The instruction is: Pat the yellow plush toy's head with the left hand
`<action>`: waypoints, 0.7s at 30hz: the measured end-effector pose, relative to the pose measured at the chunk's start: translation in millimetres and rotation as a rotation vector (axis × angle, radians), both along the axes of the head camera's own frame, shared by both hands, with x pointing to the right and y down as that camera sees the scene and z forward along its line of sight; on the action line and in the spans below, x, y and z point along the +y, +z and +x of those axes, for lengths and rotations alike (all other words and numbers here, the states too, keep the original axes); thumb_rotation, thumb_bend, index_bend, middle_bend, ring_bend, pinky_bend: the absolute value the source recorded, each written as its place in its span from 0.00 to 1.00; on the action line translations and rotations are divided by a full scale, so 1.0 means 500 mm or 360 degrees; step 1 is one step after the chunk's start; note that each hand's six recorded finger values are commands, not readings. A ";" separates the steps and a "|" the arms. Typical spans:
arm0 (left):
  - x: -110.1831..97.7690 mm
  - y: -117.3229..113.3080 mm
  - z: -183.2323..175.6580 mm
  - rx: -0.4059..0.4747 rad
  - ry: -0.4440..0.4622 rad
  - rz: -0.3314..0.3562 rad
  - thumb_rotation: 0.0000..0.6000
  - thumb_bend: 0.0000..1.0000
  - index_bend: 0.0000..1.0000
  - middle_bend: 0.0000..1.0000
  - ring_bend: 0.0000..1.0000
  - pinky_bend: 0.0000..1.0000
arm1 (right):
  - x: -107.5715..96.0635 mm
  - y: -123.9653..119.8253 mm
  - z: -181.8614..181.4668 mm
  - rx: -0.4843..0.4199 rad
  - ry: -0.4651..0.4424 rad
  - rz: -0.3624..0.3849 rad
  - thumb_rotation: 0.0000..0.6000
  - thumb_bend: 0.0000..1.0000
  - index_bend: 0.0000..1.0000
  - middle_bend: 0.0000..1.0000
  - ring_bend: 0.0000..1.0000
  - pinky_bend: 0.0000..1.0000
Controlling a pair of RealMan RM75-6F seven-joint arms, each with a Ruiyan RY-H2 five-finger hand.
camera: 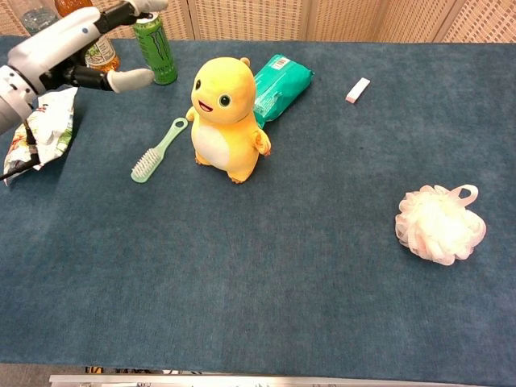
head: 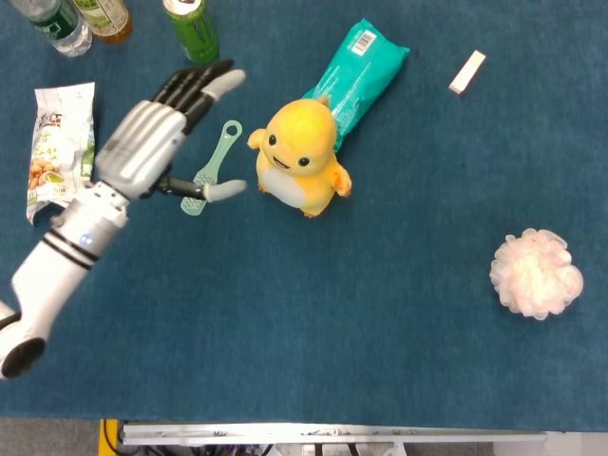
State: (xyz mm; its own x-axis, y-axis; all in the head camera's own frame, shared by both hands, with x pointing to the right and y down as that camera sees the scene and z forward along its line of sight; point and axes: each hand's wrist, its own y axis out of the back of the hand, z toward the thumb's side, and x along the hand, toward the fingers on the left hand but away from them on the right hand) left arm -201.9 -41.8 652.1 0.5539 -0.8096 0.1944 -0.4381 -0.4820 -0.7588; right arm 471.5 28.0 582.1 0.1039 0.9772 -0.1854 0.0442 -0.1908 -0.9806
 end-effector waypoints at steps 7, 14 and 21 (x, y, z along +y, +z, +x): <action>-0.030 0.025 0.055 -0.0039 0.0047 -0.0035 0.55 0.09 0.00 0.00 0.00 0.00 | 0.004 -0.001 0.005 0.0013 0.0017 -0.0004 1.00 0.16 0.25 0.38 0.30 0.30; -0.052 0.038 0.108 -0.0057 0.0097 -0.0045 0.59 0.09 0.00 0.00 0.00 0.00 | 0.002 0.003 0.014 0.0017 0.0034 -0.0019 1.00 0.16 0.25 0.38 0.30 0.30; -0.060 0.061 0.157 -0.0092 0.0160 -0.0089 0.36 0.09 0.00 0.00 0.00 0.00 | 0.004 0.008 0.022 0.0015 0.0052 -0.0028 1.00 0.16 0.25 0.38 0.30 0.30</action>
State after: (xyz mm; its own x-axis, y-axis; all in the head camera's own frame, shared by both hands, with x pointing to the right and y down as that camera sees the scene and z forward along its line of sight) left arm -123.6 -72.0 682.4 0.6181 -0.7376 0.2717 -0.3420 -0.5636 -0.7519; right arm 482.3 29.8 586.1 0.0699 0.9766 -0.2034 0.0417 -0.2066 -0.9775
